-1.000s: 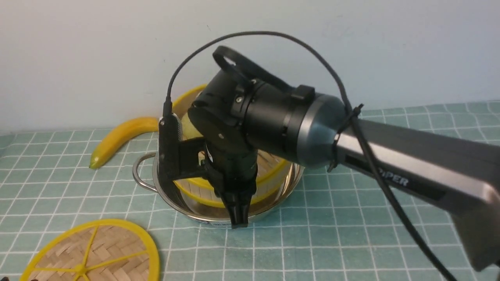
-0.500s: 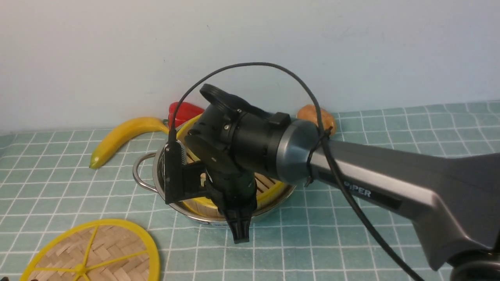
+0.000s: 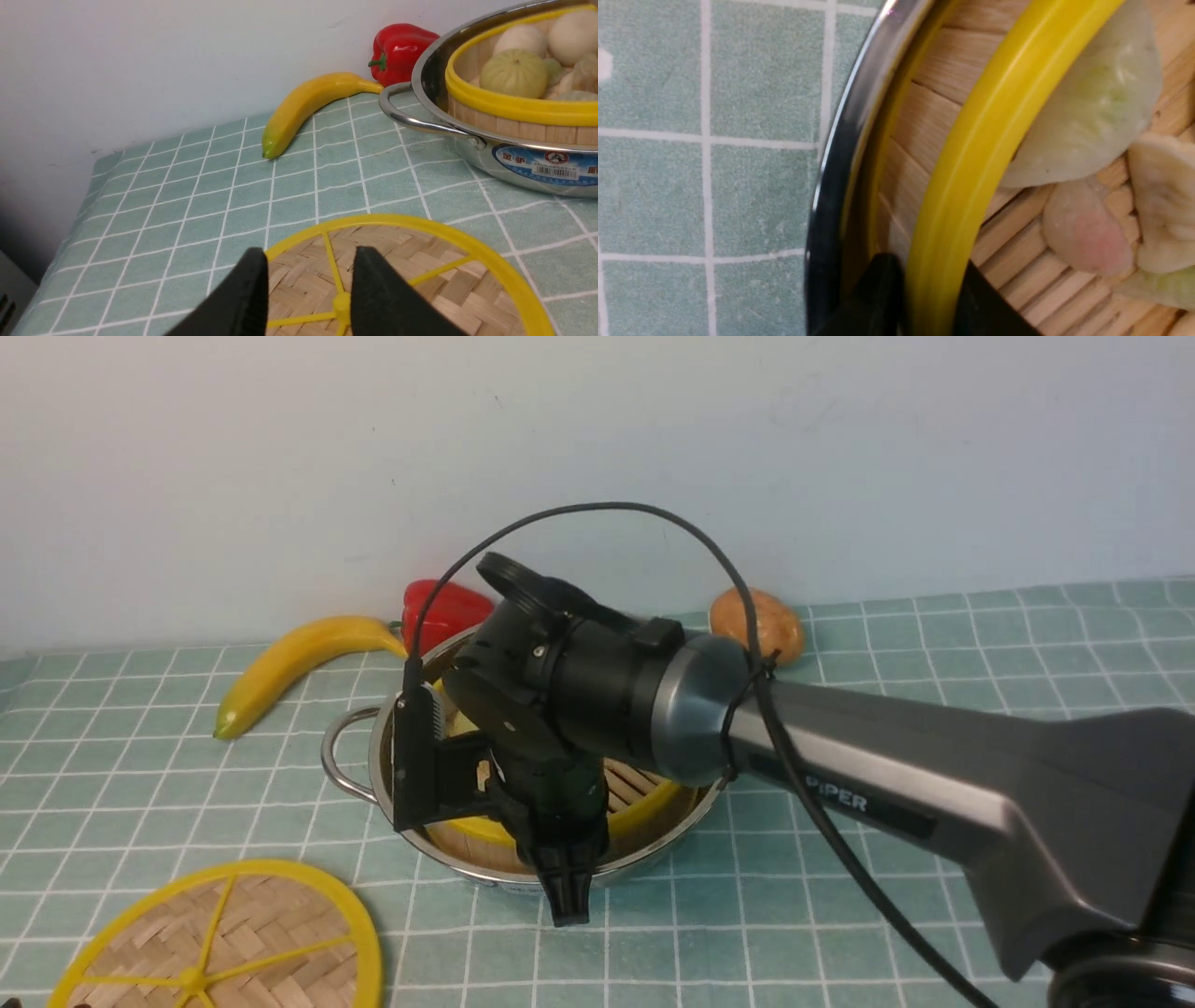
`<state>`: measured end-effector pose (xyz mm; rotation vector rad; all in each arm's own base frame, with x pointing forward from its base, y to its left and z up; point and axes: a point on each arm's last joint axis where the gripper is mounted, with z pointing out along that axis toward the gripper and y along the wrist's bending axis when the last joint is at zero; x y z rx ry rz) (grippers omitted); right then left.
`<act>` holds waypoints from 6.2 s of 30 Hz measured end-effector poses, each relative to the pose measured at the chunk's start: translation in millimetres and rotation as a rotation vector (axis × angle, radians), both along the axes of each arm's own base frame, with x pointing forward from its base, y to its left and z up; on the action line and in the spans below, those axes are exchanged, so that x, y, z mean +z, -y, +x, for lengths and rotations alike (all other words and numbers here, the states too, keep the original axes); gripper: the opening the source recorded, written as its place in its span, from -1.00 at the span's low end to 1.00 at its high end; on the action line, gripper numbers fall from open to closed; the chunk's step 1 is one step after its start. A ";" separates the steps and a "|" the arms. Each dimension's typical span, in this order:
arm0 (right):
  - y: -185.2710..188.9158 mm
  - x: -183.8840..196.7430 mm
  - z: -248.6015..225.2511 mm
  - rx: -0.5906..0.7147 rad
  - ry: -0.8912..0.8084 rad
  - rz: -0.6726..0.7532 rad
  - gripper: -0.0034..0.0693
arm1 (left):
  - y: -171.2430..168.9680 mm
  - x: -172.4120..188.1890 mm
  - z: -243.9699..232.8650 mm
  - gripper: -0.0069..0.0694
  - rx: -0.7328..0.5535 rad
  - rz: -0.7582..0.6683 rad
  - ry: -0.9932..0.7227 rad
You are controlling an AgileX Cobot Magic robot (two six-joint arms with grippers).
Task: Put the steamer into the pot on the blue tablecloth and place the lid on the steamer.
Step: 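Place the bamboo steamer basket of food into the steel pot with the right gripper, then grasp the bamboo steamer lid lying on the table by its centre knob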
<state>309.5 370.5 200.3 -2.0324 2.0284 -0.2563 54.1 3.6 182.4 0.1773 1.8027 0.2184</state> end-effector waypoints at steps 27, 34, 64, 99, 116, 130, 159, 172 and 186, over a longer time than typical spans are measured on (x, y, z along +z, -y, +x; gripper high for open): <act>3.4 4.7 5.1 0.015 0.068 -0.042 0.06 | 0.0 0.0 0.0 -0.18 0.000 0.000 0.000; 3.5 11.8 3.8 0.012 0.072 -0.018 0.32 | 0.0 0.0 0.0 -0.18 0.000 0.000 0.000; 69.8 253.4 -33.2 -0.559 0.395 0.729 -0.95 | 0.0 0.0 0.0 -0.18 0.000 0.000 0.000; 265.8 319.1 -154.5 -0.732 0.564 1.328 -0.80 | 0.0 0.0 0.0 -0.18 0.000 0.000 0.000; 373.3 138.6 -228.0 -1.033 0.978 1.417 -0.68 | 0.0 0.0 0.0 -0.18 0.000 0.000 0.000; 377.8 34.9 -247.8 -1.154 0.972 1.405 -0.53 | 0.0 0.0 0.0 -0.18 0.000 0.000 0.000; 371.3 -3.0 -252.5 -1.110 0.820 1.374 -0.32 | 0.0 0.0 0.0 -0.18 0.000 0.000 0.000; 367.0 -11.7 -253.6 -1.053 0.761 1.233 -0.25 | 0.0 0.0 0.0 -0.18 0.000 0.000 0.000; 366.4 -13.8 -254.0 -1.089 0.722 1.253 -0.25 | 0.0 0.0 0.0 -0.18 0.000 0.000 0.000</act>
